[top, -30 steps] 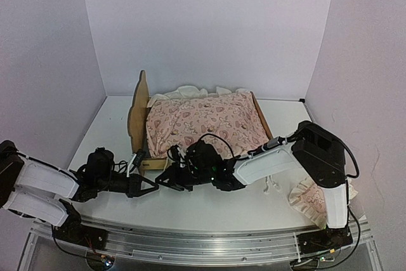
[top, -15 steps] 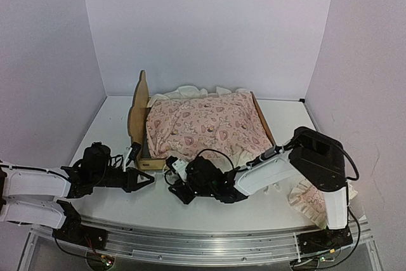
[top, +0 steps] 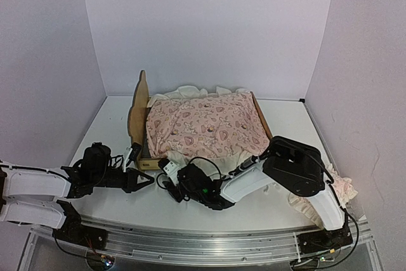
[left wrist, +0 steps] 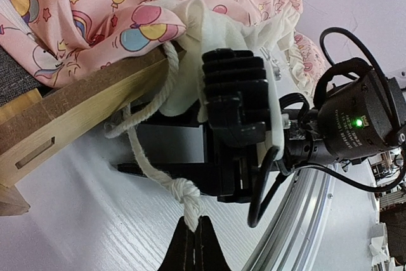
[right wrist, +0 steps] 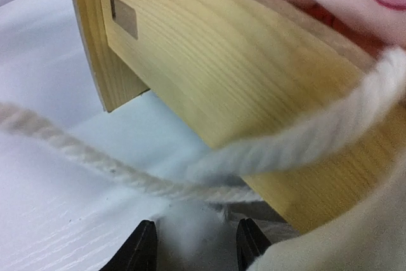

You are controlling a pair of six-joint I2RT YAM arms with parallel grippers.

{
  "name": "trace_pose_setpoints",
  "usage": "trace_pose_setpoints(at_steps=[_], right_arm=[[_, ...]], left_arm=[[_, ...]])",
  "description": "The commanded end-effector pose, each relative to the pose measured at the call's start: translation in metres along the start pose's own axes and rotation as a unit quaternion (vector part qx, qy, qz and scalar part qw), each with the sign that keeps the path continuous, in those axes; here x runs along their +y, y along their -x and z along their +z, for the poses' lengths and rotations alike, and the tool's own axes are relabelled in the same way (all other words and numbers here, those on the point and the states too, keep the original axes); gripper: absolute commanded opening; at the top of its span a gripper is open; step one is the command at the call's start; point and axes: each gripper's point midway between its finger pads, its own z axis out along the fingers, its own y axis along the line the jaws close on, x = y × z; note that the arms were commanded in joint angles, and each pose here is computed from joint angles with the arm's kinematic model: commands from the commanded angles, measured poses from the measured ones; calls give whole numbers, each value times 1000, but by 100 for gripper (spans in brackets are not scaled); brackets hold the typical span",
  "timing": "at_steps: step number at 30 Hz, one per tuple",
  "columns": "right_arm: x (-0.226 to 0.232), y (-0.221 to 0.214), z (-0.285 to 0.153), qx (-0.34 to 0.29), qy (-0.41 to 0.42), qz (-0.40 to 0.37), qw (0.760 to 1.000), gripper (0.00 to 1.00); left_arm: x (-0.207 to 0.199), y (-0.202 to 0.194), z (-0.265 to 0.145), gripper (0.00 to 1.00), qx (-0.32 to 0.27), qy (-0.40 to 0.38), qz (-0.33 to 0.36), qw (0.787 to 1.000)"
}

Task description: Set up the pet bed

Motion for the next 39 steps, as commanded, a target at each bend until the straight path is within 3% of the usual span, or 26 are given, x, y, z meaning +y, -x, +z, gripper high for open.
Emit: trace_pose_setpoints(at_steps=[1, 5, 9, 12, 18, 23, 31, 39], right_arm=[[-5, 12, 13, -26, -23, -13, 999, 45], [-4, 5, 21, -23, -28, -1, 999, 39], [-10, 0, 17, -18, -41, 16, 999, 11], [-4, 0, 2, -11, -11, 32, 999, 1], [31, 25, -52, 16, 104, 86, 991, 0], [47, 32, -83, 78, 167, 140, 973, 0], [56, 34, -97, 131, 221, 233, 938, 0], [52, 33, -90, 168, 236, 309, 906, 0]], left_arm=[[-8, 18, -1, 0, -23, -10, 24, 999], [-9, 18, -1, 0, -24, -11, 25, 999], [-5, 18, -2, 0, -25, 0, 21, 999], [0, 17, -3, 0, -26, 15, 19, 999], [12, 7, 10, 0, -3, 24, 32, 999], [28, -1, 27, 0, 36, 44, 38, 998], [21, -9, 33, 0, 57, 28, 52, 997], [-15, 3, 14, 39, 41, -26, 99, 994]])
